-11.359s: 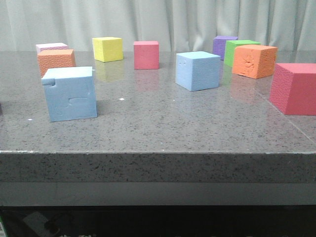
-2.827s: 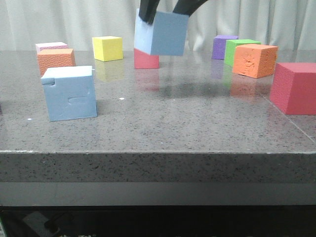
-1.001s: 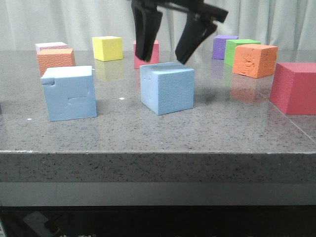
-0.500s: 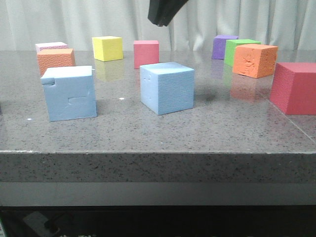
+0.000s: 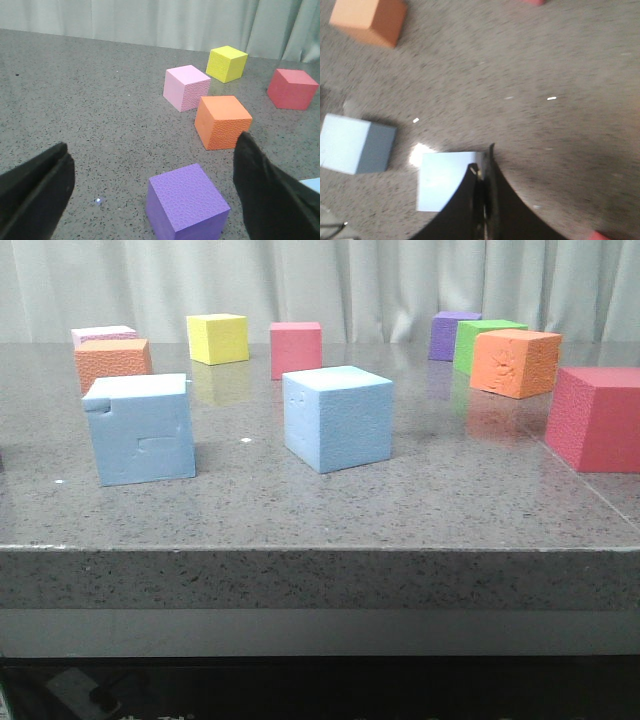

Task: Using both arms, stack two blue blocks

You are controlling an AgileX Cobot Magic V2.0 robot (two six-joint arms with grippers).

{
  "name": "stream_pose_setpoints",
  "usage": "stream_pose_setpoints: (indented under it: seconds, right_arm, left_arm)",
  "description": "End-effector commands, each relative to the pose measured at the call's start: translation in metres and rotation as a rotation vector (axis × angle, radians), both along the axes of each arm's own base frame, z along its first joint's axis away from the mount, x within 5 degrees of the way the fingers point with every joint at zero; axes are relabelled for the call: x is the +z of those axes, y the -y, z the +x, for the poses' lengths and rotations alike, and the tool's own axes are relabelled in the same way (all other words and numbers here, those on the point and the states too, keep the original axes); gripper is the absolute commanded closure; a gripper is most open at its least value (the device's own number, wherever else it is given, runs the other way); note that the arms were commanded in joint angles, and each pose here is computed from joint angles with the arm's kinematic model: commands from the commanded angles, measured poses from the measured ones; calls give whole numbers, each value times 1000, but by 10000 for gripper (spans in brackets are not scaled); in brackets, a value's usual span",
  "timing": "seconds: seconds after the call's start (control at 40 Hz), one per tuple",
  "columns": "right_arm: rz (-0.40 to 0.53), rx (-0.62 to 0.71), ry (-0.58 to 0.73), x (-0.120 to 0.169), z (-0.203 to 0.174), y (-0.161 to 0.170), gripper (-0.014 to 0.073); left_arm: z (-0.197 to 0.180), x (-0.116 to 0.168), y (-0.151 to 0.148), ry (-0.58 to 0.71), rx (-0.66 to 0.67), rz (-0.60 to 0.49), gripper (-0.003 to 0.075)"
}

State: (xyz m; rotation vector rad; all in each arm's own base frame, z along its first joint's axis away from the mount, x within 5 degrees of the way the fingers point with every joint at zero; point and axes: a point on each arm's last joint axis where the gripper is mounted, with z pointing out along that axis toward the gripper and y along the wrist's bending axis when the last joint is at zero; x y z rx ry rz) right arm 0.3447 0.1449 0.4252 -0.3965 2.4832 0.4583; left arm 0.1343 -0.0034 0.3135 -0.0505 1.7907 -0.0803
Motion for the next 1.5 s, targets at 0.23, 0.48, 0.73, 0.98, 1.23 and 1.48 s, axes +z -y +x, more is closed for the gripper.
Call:
stream_pose_setpoints:
  seconds: [0.23,0.48,0.73,0.98,1.23,1.48]
  right_arm:
    - [-7,-212,83,50,-47,95,666]
    - [-20,-372,80,25,-84,136,666]
    - [-48,-370,231,-3,-134,138,666]
    - [-46,-400,444,-43,-188,139,666]
    - [-18,-447,662,-83,-240,141,666]
    - [3,-475,792,-118,-269,142,666]
  left_arm:
    - [2,20,0,117,5,-7,92]
    - [2,20,0,117,5,-7,92]
    - [2,20,0,117,5,-7,92]
    - [2,20,0,116,5,-7,92]
    - [2,20,0,116,5,-7,92]
    - [2,20,0,116,5,-7,92]
